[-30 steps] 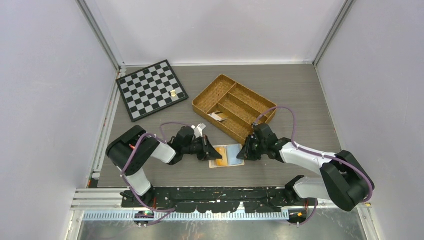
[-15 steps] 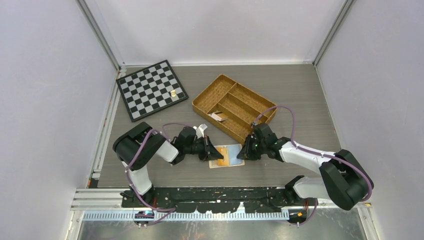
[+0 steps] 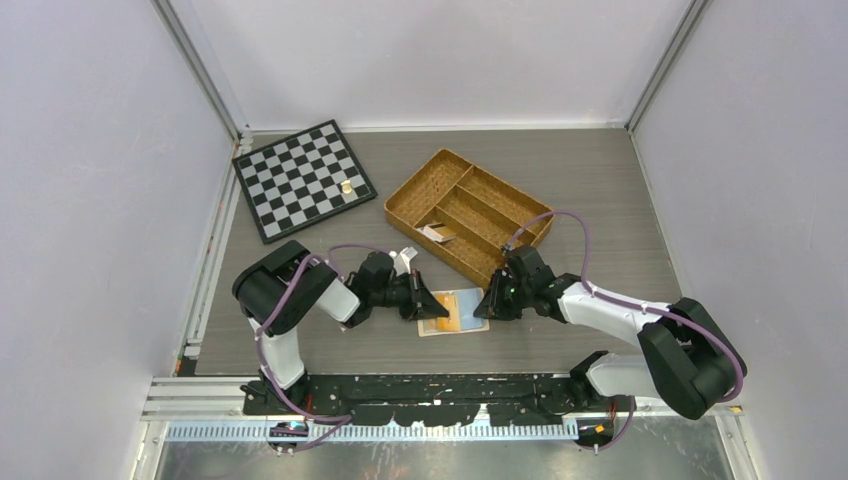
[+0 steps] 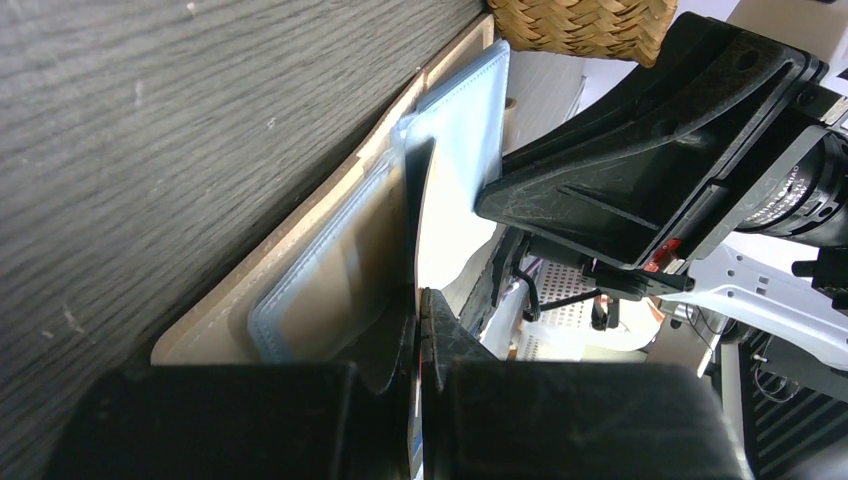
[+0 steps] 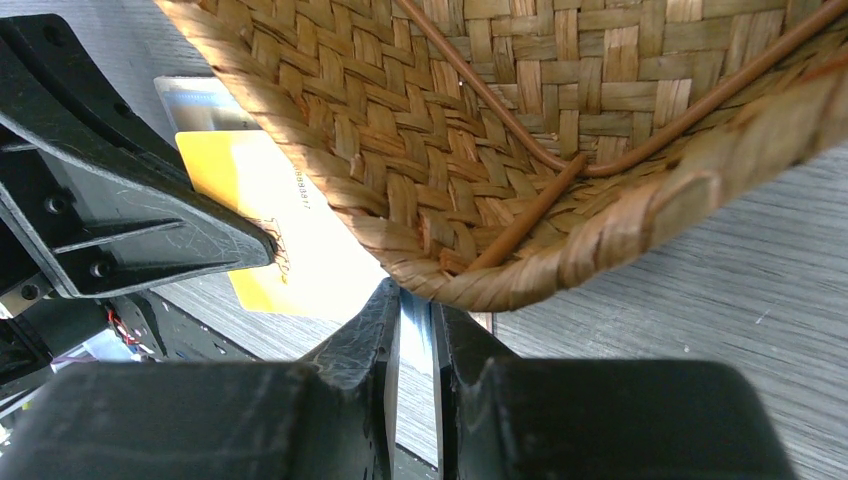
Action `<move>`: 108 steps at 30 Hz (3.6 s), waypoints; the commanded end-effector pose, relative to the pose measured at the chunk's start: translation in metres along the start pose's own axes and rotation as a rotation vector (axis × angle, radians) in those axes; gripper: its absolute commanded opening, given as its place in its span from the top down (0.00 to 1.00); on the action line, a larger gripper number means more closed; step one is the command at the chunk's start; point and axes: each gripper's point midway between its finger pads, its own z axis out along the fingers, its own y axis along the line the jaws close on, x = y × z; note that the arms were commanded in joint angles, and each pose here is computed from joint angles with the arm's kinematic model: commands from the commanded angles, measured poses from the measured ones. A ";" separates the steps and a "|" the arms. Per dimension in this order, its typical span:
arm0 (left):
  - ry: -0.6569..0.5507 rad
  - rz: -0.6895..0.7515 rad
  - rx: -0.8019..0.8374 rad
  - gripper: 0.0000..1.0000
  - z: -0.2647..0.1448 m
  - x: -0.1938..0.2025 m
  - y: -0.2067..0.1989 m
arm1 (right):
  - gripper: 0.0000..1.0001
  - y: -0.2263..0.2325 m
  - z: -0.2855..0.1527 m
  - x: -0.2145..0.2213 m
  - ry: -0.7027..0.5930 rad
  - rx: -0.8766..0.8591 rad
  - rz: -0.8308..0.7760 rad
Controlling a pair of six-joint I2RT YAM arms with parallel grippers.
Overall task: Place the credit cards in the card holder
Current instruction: Insert the credit card into the card holder.
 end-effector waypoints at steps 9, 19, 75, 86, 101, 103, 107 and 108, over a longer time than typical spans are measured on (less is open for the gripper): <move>-0.042 0.044 -0.001 1.00 0.008 -0.009 0.006 | 0.99 -0.030 0.004 0.002 -0.003 0.137 -0.018; -0.088 0.060 -0.020 1.00 0.004 -0.014 0.009 | 0.99 -0.031 0.004 0.002 -0.002 0.140 -0.019; -0.121 0.091 -0.066 1.00 0.007 -0.013 0.021 | 1.00 -0.029 0.001 0.003 0.001 0.136 -0.013; -0.102 0.076 -0.064 1.00 0.020 -0.001 0.021 | 0.99 -0.021 -0.004 0.002 -0.015 0.099 0.001; -0.101 0.107 -0.175 0.70 0.010 -0.003 0.022 | 1.00 -0.027 -0.011 -0.003 -0.051 0.144 0.014; -0.102 0.123 -0.206 0.66 0.006 -0.004 0.021 | 1.00 -0.027 -0.011 -0.003 -0.051 0.142 0.014; -0.096 0.155 -0.273 0.59 -0.004 -0.004 0.021 | 1.00 -0.027 -0.011 -0.002 -0.048 0.139 0.011; -0.092 0.161 -0.284 0.58 -0.005 -0.003 0.021 | 1.00 -0.027 -0.011 -0.002 -0.046 0.139 0.011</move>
